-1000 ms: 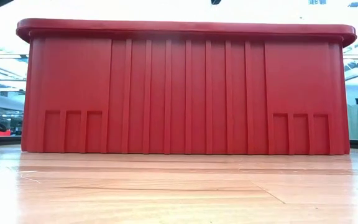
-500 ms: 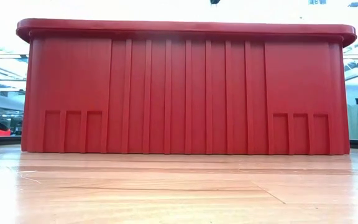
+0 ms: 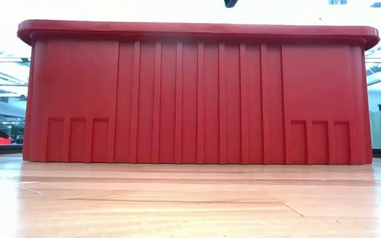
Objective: Pick and place slides into bin
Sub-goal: Put the black slide into the red container
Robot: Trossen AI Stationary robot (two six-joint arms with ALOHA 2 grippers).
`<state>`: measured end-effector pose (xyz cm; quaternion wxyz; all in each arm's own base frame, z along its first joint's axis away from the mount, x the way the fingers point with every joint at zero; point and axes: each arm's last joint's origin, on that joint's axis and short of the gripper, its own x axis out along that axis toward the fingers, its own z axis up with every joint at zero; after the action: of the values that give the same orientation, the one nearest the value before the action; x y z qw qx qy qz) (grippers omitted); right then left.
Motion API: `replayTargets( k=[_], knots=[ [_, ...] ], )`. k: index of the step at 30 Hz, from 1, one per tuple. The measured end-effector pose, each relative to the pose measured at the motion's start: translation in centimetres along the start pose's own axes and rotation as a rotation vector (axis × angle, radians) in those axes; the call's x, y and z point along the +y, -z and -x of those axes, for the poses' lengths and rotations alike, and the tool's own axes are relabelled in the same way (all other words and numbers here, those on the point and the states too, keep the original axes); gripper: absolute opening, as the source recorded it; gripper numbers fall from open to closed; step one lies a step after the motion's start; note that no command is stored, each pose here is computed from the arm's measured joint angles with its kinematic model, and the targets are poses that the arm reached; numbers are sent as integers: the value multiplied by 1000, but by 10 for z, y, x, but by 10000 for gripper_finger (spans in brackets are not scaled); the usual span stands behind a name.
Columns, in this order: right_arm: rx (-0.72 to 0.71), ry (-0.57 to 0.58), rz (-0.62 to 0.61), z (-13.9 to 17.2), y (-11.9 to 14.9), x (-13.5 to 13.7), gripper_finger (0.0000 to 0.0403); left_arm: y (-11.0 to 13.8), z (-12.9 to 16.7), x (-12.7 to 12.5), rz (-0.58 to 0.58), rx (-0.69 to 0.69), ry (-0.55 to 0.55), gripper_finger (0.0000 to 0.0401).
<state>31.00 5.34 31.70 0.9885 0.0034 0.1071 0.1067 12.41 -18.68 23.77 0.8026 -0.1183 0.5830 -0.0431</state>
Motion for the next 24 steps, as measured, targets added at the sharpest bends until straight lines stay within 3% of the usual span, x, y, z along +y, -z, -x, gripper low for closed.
replayTargets(
  k=[6,13,24],
  knots=[
    [2,-6,2,0,0,2,208,16,-20,13,71,86,-43,237],
    [2,-5,2,0,0,2,208,22,-42,7,65,76,174,237],
    [2,-4,-1,0,0,2,208,36,-70,21,108,68,286,236]
  ],
)
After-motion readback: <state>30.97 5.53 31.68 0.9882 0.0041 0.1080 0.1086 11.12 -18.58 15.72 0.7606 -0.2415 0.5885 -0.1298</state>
